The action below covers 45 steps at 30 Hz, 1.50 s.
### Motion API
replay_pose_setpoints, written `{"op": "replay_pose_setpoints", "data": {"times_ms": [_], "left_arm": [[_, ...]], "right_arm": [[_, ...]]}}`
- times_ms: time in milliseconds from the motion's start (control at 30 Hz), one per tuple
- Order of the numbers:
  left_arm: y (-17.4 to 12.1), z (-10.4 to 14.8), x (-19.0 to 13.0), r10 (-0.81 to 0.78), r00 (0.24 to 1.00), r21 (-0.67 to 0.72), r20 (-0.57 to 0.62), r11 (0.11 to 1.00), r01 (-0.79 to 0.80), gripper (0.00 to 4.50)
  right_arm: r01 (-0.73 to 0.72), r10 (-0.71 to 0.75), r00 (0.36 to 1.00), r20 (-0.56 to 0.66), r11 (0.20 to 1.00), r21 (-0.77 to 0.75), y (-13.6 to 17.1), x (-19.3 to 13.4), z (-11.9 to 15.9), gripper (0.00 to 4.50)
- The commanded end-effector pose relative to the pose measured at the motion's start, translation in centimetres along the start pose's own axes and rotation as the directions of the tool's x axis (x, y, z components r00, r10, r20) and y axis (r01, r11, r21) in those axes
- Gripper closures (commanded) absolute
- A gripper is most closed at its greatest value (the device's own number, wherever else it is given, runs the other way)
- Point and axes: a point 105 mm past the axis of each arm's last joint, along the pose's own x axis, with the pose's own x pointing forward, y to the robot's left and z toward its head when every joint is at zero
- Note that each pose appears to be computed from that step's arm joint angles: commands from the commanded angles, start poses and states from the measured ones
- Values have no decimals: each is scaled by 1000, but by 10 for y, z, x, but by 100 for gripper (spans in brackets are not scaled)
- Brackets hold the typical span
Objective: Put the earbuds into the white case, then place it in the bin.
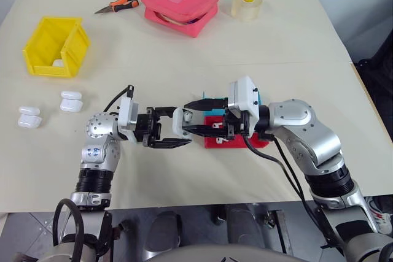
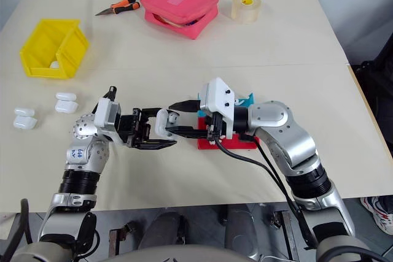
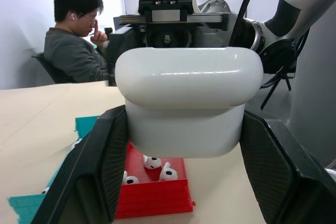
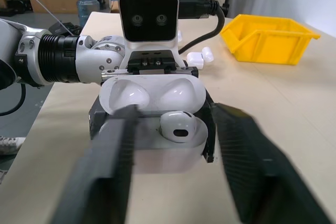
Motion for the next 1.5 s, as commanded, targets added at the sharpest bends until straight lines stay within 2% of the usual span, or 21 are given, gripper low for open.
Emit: {"op": "replay_pose_setpoints", "data": {"times_ms": [33, 367, 600, 700, 800, 1000, 1233, 1500], "left_arm": [[8, 19, 5, -1, 999, 80, 41, 997, -2, 172], [12, 14, -3, 50, 999, 67, 0, 996, -49, 172], [15, 14, -2, 65, 998, 68, 1, 996, -64, 172], [20, 13, -7, 110, 994, 83, -10, 991, -109, 172], [27, 15, -17, 200, 980, 111, -23, 974, -196, 172], [30, 17, -28, 268, 963, 127, -38, 957, -261, 172], [31, 18, -32, 290, 956, 130, -44, 950, -283, 172], [30, 19, -36, 319, 947, 141, -48, 940, -310, 172]], "right_arm": [[-35, 36, 999, 16, 999, -27, 7, 5, 13, 220], [48, -49, 999, -1, 996, -77, -5, -19, 38, 220], [186, -191, 980, -54, 979, -90, -24, -41, 38, 220], [297, -306, 941, -147, 952, -77, -34, -66, 25, 220], [411, -396, 838, -376, 911, -45, -27, -114, -11, 220], [447, -386, 762, -520, 895, -8, 6, -158, -27, 220], [500, -419, 724, -548, 866, -1, 17, -185, -26, 220], [500, -448, 748, -489, 865, -28, 4, -172, -15, 220]]}}
